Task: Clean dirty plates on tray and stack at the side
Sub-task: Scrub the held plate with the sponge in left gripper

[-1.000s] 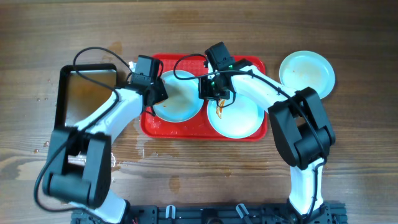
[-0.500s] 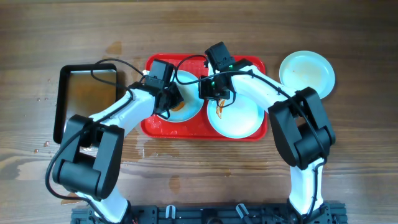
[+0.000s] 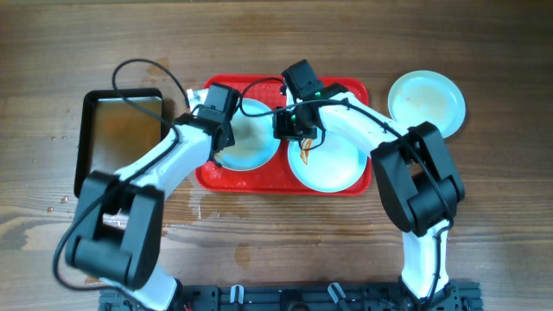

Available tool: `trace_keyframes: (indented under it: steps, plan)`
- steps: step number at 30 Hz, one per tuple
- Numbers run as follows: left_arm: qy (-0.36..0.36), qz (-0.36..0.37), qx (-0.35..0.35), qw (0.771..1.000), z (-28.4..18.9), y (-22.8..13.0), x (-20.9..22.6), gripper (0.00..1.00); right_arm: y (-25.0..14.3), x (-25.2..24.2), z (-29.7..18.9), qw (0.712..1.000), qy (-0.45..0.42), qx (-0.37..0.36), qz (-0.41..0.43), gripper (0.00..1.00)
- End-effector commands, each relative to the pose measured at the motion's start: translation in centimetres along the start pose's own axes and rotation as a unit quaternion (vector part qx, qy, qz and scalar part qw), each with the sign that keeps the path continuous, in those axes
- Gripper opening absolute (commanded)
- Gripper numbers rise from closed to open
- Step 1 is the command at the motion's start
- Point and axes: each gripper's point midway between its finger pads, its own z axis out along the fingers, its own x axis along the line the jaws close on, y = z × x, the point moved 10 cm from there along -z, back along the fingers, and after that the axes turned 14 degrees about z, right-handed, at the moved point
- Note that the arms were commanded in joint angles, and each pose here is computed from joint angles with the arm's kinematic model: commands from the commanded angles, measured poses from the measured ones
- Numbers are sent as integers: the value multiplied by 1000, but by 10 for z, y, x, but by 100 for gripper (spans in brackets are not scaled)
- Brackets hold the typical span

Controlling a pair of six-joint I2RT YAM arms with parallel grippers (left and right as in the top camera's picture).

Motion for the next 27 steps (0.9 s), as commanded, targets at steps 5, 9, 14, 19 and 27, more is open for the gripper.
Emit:
trace_keyframes:
  steps: [5,9,14,19,27]
  plan:
    - [-194,-35,10,980,-14,6,-22,4,2,-7,5,1000,-13,-3,-1,6]
    - [-214,-60,61,973,13,-6,-34,4,3,-6,5,1000,-12,-4,-2,6]
    - [-173,-48,91,980,37,-20,-35,4,3,-6,5,1000,-12,-4,-2,6]
    - [-51,15,64,997,41,-20,-16,4,3,-6,5,1000,-13,-4,-2,6]
    - [67,33,0,997,2,-3,14,4,4,-10,5,999,-32,-16,-18,7]
